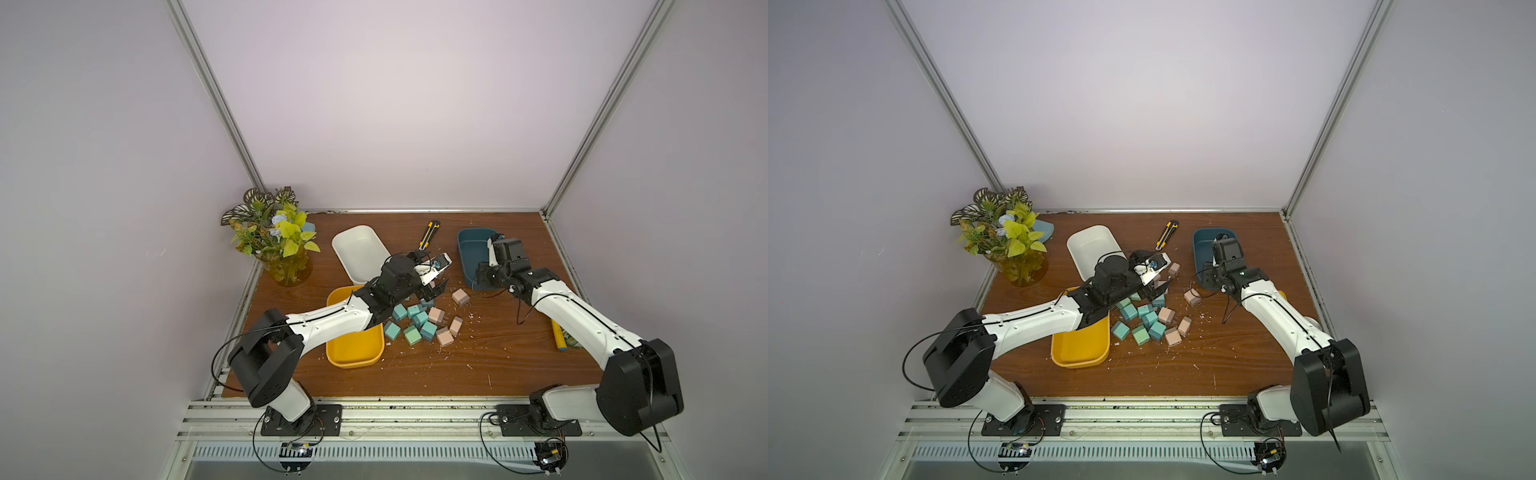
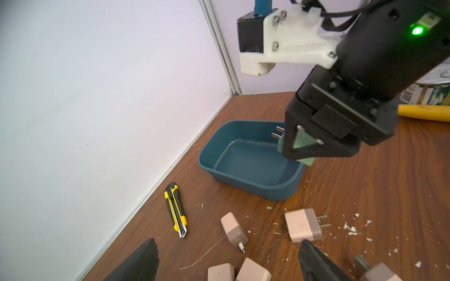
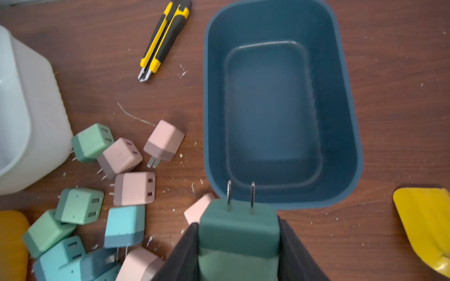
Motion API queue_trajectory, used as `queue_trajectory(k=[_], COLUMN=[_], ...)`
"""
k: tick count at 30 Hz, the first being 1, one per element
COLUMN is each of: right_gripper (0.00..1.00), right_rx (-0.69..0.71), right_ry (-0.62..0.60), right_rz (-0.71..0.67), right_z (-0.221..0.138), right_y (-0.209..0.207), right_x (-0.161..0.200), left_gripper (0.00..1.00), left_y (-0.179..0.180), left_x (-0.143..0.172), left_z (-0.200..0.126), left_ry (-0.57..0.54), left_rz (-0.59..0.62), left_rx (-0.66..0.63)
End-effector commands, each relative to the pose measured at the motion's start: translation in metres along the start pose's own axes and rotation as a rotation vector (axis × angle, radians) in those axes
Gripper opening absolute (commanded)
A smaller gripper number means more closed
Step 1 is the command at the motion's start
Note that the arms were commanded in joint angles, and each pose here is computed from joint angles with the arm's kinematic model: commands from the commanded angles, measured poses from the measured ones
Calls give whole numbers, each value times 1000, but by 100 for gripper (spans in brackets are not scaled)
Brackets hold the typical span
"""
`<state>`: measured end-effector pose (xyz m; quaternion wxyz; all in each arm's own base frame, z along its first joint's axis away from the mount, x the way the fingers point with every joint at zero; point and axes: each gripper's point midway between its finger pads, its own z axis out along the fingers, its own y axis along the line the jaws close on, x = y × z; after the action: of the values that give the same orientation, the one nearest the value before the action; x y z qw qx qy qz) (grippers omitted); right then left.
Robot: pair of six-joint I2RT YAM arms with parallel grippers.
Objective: Place the plugs by color into the storage box
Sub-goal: Place the plug in the storage box.
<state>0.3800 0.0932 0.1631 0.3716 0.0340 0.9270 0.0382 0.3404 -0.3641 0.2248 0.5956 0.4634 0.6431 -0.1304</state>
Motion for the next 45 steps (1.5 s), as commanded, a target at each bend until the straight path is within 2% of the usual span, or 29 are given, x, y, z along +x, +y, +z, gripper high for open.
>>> queue_trajectory(k=[1, 8, 11, 18, 20, 23, 25, 28, 32, 35, 40, 45], right_gripper=[25, 25, 23, 27, 33, 59, 67, 70, 70, 70, 68, 67], right_rx=[10, 40, 40, 63, 62, 70, 87, 74, 30, -28, -82, -128], right_ry=[-132, -99, -63, 34, 50, 68, 66, 7, -103, -139, -132, -129], right_rz=[36, 27, 27, 25, 26, 35, 52, 70, 116, 145, 131, 127], right_z=[-1, 30, 50, 103, 112, 117, 109, 80, 33, 10, -10, -22], right_y=[-8, -15, -15, -13, -13, -14, -17, -15, -10, -2, 13, 23], right_x=[-55, -78, -75, -63, -59, -53, -55, -66, -73, -65, -41, -19], left_gripper=[92, 93, 93, 93, 93, 93, 93, 93, 93, 93, 93, 92], left_y=[-6, -18, -21, -23, -23, -23, -23, -19, -21, -17, -14, -20], left_x=[-3, 4, 11, 10, 9, 8, 10, 10, 12, 15, 17, 10], left_z=[4, -3, -1, -2, -3, -5, -6, -10, -16, -14, -9, -6], left_ry=[13, 1, 25, 21, 19, 22, 31, 42, 52, 90, 150, 149], left_rz=[-38, -53, -60, -76, -74, -65, -45, -38, -34, -37, -70, -128], left_rx=[46, 104, 114, 126, 127, 127, 130, 112, 118, 106, 106, 147])
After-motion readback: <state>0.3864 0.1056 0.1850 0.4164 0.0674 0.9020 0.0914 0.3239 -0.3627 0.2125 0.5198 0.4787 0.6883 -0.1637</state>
